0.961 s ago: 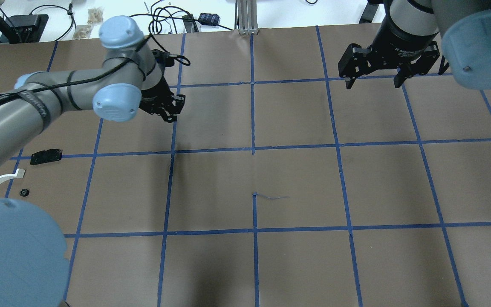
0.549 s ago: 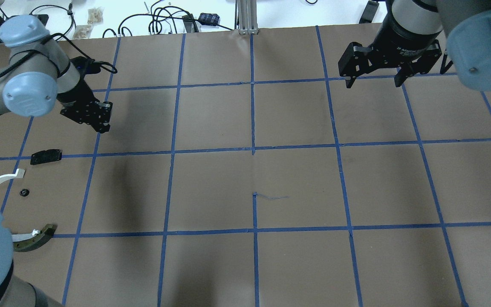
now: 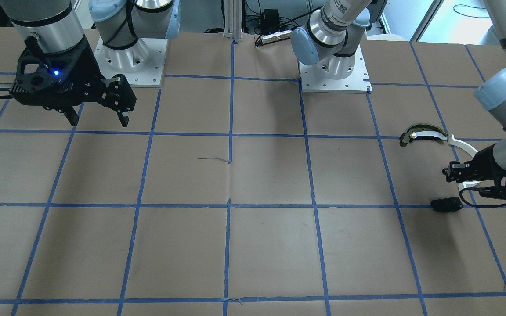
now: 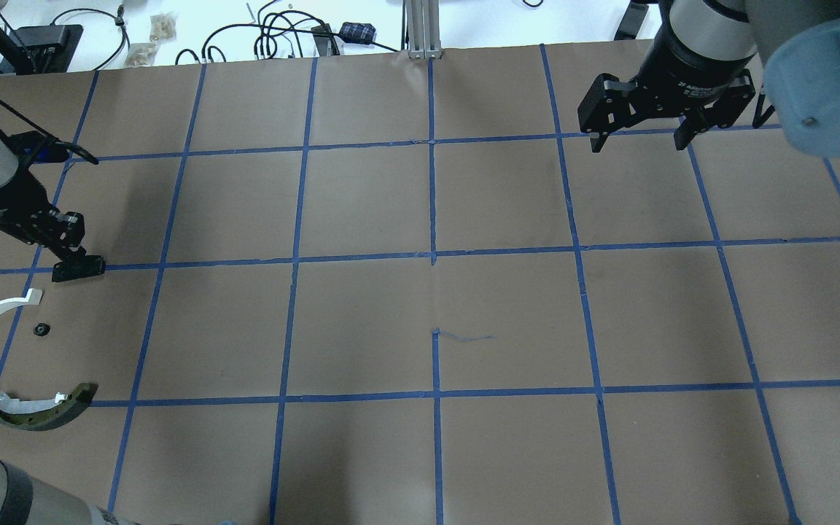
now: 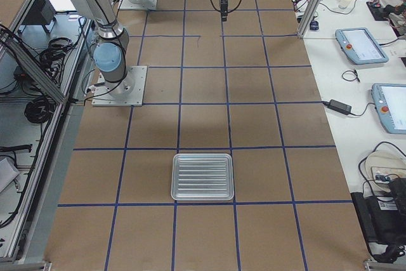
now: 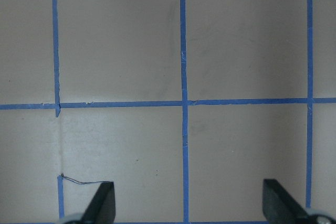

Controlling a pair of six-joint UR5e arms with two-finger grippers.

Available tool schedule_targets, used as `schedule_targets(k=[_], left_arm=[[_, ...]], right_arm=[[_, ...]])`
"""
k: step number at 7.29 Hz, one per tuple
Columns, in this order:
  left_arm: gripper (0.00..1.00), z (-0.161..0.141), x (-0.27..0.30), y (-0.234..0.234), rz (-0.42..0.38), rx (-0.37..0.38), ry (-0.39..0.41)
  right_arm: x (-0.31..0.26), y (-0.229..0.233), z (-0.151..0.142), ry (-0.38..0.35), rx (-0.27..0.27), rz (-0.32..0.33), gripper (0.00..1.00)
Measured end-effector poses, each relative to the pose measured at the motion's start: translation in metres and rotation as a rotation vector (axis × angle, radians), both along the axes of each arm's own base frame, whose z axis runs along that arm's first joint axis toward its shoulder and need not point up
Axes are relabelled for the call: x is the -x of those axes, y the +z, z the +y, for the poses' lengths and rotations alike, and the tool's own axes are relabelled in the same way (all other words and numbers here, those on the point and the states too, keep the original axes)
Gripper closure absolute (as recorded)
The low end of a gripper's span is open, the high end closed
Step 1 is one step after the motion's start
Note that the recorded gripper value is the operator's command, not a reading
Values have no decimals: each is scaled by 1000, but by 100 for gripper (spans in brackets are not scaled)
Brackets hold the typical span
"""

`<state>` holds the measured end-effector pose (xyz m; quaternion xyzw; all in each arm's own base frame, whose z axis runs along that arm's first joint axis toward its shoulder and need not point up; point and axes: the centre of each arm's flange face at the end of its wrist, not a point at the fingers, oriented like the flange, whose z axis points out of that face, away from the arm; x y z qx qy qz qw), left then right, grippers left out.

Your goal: Place bearing gear from tray to pile

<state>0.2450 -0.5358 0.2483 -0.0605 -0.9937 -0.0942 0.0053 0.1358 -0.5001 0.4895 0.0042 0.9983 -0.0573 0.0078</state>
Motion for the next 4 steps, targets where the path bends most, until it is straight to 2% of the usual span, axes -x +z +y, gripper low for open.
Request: schedule_targets(k=[2, 4], left_arm=[[100, 26, -38, -20, 35, -31, 16], [100, 34, -44, -36, 59, -51, 47]], right_arm=[[0, -4, -2, -3, -5, 0, 0], [0, -4, -3, -7, -3, -2, 0]])
